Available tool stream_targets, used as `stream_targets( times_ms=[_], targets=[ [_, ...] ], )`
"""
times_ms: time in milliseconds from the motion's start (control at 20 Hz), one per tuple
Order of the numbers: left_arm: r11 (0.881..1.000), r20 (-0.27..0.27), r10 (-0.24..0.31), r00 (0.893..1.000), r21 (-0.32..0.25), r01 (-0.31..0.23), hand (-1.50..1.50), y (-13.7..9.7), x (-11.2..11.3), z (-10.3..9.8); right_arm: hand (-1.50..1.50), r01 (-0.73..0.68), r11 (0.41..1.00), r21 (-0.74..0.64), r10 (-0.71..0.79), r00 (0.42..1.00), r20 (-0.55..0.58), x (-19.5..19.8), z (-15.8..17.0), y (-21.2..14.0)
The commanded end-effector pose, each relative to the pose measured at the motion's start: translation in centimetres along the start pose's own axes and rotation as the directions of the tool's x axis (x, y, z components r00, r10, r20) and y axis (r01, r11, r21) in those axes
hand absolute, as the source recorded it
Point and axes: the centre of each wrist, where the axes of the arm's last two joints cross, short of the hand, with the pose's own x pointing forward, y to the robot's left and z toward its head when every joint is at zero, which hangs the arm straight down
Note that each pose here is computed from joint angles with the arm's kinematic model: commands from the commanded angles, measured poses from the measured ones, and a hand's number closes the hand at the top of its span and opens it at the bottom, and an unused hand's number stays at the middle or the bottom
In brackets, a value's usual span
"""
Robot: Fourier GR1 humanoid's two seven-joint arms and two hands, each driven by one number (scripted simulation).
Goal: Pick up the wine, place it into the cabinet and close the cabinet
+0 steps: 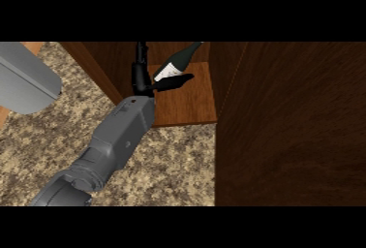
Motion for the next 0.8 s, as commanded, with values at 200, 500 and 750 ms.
stream_targets(
  times_ms=[200, 500, 750],
  targets=[
    [0.999, -0.001, 0.034, 0.999, -0.018, -0.034, -1.50, 2.2, -3.1, 2.3, -1.50, -0.004, 1.000, 0.030, 0.004, 1.000, 0.013, 1.3, 0.3, 0.5],
    [0.993, -0.015, 0.089, 0.996, -0.075, -0.090, -1.50, 1.8, -2.6, 1.9, -1.50, 0.016, 1.000, 0.024, -0.017, 1.000, 0.017, 1.0, 0.5, 1.0],
    [0.993, -0.020, 0.077, 0.997, -0.087, -0.078, -1.50, 1.9, -2.8, 2.1, -1.50, 0.031, 0.999, 0.026, -0.031, 0.999, 0.014, 1.0, -0.6, 1.7]
  ],
)
